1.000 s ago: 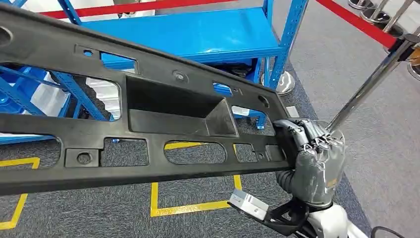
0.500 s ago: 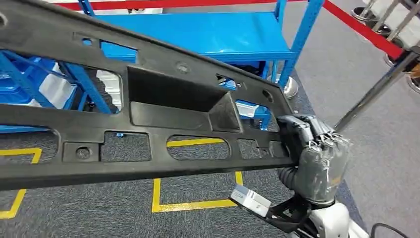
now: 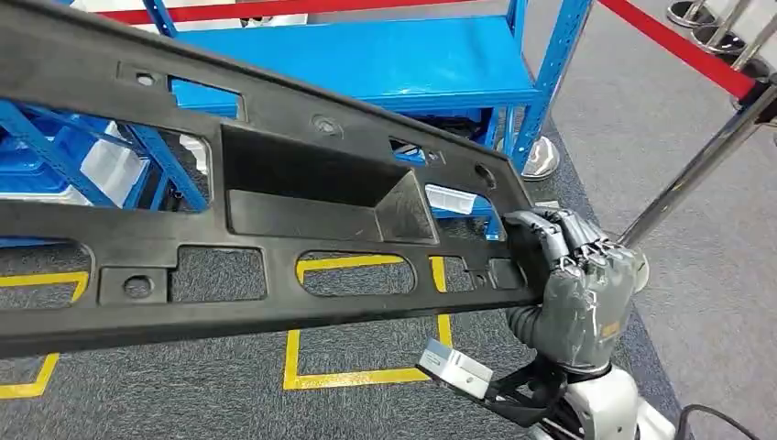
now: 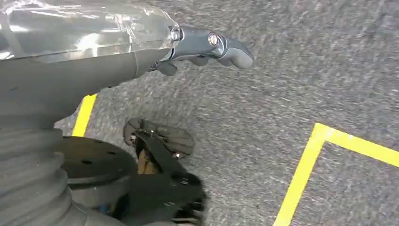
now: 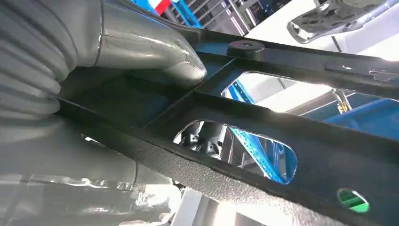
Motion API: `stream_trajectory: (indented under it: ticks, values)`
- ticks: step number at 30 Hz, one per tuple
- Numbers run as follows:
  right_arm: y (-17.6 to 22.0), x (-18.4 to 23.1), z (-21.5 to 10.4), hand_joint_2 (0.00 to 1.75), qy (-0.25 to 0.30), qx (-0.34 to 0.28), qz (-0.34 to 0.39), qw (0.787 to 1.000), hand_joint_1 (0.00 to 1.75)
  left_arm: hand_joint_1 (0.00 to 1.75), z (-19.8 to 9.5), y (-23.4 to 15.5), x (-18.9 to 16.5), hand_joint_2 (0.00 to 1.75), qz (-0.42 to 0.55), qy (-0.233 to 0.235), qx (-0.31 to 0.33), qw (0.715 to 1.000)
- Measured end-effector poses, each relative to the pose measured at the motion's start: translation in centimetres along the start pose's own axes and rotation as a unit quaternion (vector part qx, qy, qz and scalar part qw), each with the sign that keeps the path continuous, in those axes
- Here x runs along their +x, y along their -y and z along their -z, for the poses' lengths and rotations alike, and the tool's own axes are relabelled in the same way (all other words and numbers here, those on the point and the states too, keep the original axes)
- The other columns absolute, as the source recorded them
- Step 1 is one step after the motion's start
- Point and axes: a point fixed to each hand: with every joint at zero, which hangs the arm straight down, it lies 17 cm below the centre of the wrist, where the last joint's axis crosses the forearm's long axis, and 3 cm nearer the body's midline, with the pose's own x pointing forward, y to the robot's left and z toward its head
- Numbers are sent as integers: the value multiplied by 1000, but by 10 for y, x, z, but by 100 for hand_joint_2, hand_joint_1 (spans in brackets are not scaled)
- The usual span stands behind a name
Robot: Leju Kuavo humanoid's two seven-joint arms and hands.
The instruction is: Take the parts from the cabinet and place them on the table.
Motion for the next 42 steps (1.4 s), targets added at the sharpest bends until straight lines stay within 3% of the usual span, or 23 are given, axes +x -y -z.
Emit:
stream_trajectory:
  ticks: [19,42]
  values:
    - [-6,-6,-12,175,-10,32,-10,999,175,0,3,1,5,175,9,3,-1,1000]
    - [0,-1,-1,175,3,17,-9,1000,175,0,1,-2,1,175,2,2,7,1000]
